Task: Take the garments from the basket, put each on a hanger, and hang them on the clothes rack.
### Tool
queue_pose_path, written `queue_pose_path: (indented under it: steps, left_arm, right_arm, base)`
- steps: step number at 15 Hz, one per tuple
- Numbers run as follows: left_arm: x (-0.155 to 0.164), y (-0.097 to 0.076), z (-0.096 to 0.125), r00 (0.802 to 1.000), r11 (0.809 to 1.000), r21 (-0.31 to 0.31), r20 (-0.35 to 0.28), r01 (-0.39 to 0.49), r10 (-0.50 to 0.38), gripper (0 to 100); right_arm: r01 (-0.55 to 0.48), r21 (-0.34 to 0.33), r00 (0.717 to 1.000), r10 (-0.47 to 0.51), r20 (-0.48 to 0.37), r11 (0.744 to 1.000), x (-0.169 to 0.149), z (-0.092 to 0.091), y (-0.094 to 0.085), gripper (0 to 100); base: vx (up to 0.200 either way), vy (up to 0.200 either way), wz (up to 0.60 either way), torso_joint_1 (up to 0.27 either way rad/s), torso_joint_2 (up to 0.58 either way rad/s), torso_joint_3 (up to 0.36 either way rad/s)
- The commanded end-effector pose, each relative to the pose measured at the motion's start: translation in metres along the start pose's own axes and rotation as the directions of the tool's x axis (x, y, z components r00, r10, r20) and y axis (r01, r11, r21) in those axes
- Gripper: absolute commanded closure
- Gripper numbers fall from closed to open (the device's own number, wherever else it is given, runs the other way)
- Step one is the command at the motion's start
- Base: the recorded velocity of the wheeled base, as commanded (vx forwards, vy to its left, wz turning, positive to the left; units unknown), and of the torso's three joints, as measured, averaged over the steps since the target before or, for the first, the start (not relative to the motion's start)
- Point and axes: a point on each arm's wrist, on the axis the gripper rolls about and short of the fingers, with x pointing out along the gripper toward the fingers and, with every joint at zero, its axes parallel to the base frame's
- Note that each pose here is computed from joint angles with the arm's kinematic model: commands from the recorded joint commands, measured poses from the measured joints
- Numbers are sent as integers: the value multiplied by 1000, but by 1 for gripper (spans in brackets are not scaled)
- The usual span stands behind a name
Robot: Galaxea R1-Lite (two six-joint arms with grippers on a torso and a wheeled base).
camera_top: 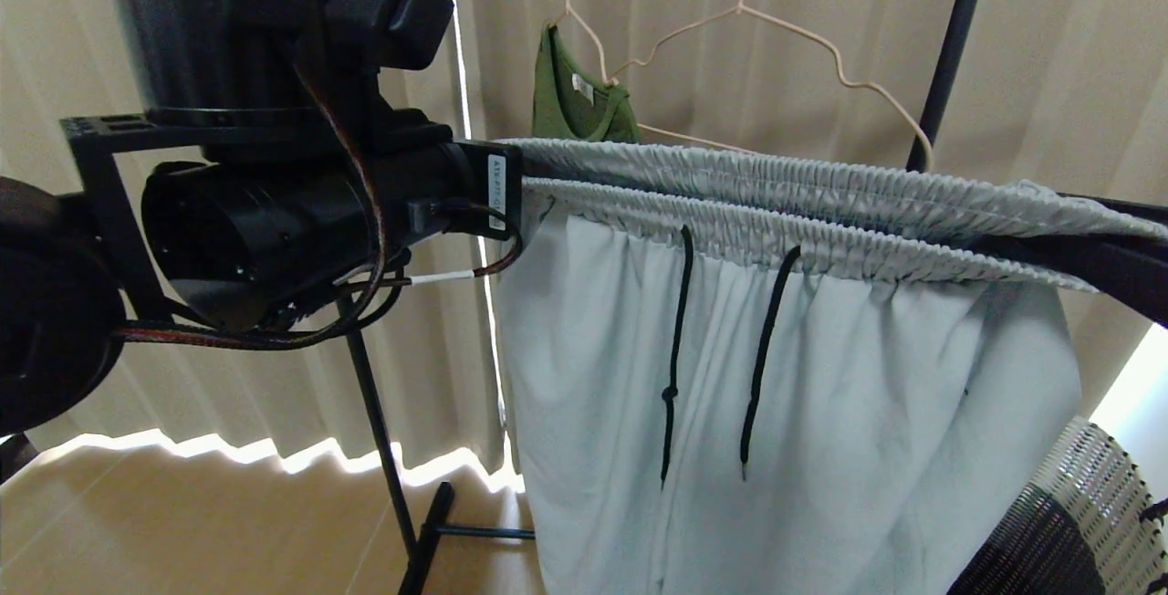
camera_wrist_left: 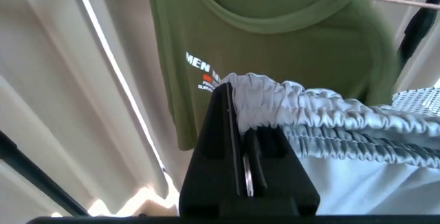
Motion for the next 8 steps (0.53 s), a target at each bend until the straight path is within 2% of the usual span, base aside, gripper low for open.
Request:
queue_pose_path:
  steps: [1, 2, 4, 5, 6, 8]
  left_arm:
    - [-14, 5, 1, 1000, 1000, -1, 6, 0, 0, 100]
    - [-29, 11, 3, 1000, 1000, -3, 14, -1, 1, 100]
    - [-59, 21, 6, 1000, 1000, 18, 30, 6, -6, 100]
    - [-60, 21, 6, 1000, 1000, 20, 30, 6, -6, 100]
    - [-76, 26, 7, 999, 999, 43, 30, 13, -14, 100]
    - [-109, 26, 12, 996, 996, 53, 39, 72, -75, 100]
  right_arm:
    - [48, -7, 998, -48, -39, 999, 13, -4, -8, 100]
    - [88, -8, 994, -88, -67, 996, 23, -7, -16, 100]
    - [107, -7, 990, -107, -88, 994, 40, -8, -23, 100]
    - [106, -7, 991, -106, -86, 994, 40, -7, -23, 100]
    - [105, -3, 990, -105, -89, 994, 53, -5, -26, 100]
    - [112, -5, 992, -113, -64, 994, 82, -5, -31, 100]
  base:
    - [0, 0, 0, 0, 0, 0]
    - [0, 0, 0, 0, 0, 0]
    - [0, 0, 0, 0, 0, 0]
    - [0, 0, 0, 0, 0, 0]
    - [0, 0, 0, 0, 0, 0]
    - [0, 0, 0, 0, 0, 0]
